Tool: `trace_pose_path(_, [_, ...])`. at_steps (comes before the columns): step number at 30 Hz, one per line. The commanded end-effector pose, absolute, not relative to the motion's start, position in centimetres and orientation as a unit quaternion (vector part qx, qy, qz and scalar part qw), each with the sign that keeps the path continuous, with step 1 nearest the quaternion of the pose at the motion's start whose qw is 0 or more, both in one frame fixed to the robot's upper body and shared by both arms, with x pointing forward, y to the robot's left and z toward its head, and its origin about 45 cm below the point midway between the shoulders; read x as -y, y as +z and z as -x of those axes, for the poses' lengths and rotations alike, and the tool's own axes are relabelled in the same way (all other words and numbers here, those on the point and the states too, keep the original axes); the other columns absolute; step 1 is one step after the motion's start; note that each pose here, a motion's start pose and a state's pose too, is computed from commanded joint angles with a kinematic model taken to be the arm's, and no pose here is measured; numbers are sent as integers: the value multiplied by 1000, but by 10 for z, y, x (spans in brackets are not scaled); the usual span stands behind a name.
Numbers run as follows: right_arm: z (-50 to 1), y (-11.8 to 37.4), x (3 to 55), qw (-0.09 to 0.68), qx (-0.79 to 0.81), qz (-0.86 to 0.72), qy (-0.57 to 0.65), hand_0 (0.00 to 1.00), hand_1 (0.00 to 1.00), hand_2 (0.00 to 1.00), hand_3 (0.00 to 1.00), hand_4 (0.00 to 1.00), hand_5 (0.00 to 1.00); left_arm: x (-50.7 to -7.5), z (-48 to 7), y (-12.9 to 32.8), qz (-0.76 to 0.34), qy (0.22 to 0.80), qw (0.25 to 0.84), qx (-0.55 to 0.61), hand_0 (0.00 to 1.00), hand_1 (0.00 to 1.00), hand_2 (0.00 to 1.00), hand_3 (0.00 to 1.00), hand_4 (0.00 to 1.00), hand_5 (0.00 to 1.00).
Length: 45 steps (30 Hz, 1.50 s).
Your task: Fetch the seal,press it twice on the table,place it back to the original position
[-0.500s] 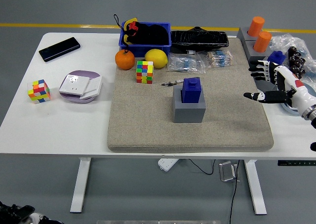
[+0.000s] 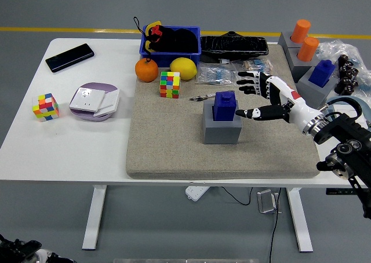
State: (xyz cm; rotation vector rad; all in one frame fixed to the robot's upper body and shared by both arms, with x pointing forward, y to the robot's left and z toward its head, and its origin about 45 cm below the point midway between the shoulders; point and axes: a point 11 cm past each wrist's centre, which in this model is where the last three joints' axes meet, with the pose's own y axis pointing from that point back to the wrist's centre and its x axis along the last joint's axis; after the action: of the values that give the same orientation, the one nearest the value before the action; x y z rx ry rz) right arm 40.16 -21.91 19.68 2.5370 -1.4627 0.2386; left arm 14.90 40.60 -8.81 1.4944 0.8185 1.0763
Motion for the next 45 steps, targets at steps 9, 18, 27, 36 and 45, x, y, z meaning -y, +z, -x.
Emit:
trace_pose_path(9, [-405,188,210,115,480,-866,82,840,793,800,839,998,2,-404,-148,-89,-629,447,535,-344,719,688,681,748,668,271])
trace_pose_path(18, [-410,180,212,120,490,-860,79,842,789,796,835,998,2,-401,-153,-88,-627,445,541,-339,717,690,681,749,669,270])
trace_pose_path(27, [-412,177,211,110,500,-855,84,773,725,734,782,998,2,-401,-151,-89,-629,445,540,-340,719,690,681,749,670,269])
trace_pose_path(36, [-407,172,206,110,496,-858,80,755,697,706,765,983,2,-398,-150,-90,-627,443,542,-342,719,690,681,750,672,268])
trace_pose_path(45, [-409,166,207,107,509,-850,82,713,641,655,710,929,2,-399,-152,-89,-627,444,542,-341,720,691,682,751,673,268])
